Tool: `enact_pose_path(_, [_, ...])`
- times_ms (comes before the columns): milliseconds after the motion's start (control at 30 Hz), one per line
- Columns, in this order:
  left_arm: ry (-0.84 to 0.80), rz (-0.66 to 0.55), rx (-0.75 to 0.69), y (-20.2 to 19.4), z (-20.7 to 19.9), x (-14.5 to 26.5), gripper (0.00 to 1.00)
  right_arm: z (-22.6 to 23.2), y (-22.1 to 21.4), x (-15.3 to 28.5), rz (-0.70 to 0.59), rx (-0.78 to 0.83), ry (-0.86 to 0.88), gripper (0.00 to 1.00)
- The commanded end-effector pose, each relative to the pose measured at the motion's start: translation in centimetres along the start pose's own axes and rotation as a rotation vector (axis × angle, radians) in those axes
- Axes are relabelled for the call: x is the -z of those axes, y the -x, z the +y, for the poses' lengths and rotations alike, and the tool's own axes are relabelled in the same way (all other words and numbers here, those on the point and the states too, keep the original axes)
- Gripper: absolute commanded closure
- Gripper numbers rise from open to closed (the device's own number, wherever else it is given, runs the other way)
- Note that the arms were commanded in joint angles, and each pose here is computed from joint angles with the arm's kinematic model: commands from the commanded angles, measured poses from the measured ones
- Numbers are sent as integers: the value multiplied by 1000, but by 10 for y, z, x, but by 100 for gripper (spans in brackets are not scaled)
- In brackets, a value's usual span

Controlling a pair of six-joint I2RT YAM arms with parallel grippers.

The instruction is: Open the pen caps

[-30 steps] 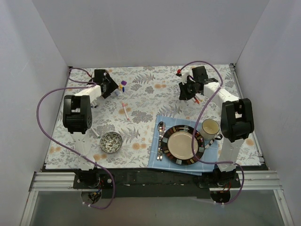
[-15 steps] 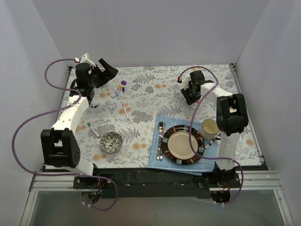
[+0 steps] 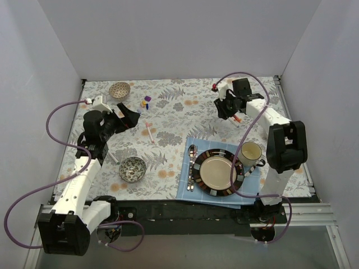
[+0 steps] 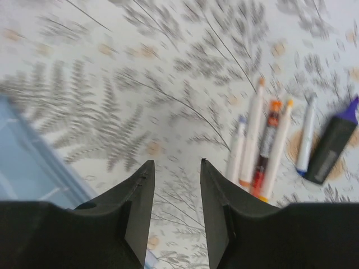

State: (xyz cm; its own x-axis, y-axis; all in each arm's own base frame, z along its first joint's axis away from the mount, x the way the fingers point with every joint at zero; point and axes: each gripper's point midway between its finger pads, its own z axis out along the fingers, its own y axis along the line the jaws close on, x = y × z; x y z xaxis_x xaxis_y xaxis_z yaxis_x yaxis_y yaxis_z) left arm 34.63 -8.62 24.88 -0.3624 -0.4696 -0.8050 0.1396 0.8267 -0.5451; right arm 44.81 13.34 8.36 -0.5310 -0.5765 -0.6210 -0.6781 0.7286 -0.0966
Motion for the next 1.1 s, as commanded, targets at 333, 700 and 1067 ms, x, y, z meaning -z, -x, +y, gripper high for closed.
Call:
enact_pose_path(333, [283, -150, -43, 13, 49, 37, 2, 246, 124, 5, -125, 103, 616, 50])
enact_pose_path(700, [317, -250, -16, 29, 49, 55, 2, 297, 160, -79, -97, -2, 243, 41])
enact_pose_path(1067, [290, -256, -13, 30, 44, 56, 2, 301, 142, -121, -61, 42, 159, 43])
